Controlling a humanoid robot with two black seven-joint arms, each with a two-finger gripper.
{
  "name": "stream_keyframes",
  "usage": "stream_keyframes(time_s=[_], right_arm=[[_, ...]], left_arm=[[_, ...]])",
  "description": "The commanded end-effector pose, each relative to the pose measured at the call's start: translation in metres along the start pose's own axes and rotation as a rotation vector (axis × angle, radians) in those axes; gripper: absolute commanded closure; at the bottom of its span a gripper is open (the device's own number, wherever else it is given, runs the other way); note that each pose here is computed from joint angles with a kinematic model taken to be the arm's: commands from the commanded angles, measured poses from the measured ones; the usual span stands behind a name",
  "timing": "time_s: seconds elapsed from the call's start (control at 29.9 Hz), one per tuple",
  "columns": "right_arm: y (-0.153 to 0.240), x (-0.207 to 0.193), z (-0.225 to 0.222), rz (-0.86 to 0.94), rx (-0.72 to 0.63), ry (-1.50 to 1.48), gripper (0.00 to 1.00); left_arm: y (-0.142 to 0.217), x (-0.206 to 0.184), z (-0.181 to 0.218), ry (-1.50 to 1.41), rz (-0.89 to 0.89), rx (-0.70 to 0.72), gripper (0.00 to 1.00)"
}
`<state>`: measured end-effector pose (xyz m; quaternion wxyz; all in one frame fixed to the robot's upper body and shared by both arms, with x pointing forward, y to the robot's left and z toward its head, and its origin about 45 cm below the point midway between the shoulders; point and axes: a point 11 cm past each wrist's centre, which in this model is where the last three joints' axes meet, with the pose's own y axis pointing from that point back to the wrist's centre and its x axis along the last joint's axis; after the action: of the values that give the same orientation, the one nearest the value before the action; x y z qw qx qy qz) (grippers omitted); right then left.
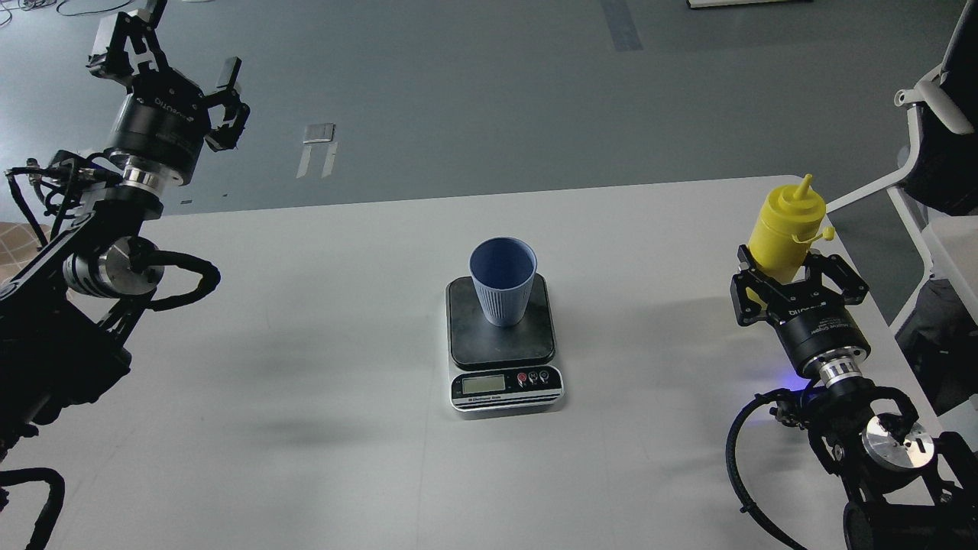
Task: Pour seasoning into cup on scale with both arms
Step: 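Set the yellow bottle down on the table and open the right gripper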
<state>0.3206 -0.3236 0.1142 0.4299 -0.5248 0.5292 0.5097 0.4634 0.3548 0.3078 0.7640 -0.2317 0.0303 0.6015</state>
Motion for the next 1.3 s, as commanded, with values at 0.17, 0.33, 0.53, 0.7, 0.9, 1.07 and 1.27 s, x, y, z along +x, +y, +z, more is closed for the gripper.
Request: stream_keyframes(time_s=[0.17,0.33,0.53,0.7,0.9,1.07,1.27], right_arm=[[0.000,0.001,0.000,0.004,0.000,-0.001,0.28],[0.000,0.002,-0.001,0.008,0.003,0.000,0.19],[0.001,0.004,-0.001,0.014,0.004,-0.001,0.10],[0.010,0.013,-0.002,0.036,0.009,-0.004,0.07],[0.028,0.023,-0.005,0.062,0.022,-0.007,0.02],[0.043,0.021,-0.005,0.032,0.028,0.000,0.01],[0.064,0.013,-0.004,-0.012,0.029,0.014,0.01]], left_arm=[[0.000,0.000,0.001,0.000,0.000,-0.002,0.02],[0.000,0.000,0.001,-0.001,0.000,-0.001,0.02],[0.000,0.000,0.001,0.000,0.000,-0.002,0.02],[0.000,0.001,0.002,-0.001,0.001,-0.003,0.02],[0.000,0.001,0.003,-0.002,0.002,-0.005,0.02],[0.000,0.002,0.003,-0.004,0.003,-0.005,0.02],[0.000,0.001,0.002,-0.003,0.003,-0.004,0.02]])
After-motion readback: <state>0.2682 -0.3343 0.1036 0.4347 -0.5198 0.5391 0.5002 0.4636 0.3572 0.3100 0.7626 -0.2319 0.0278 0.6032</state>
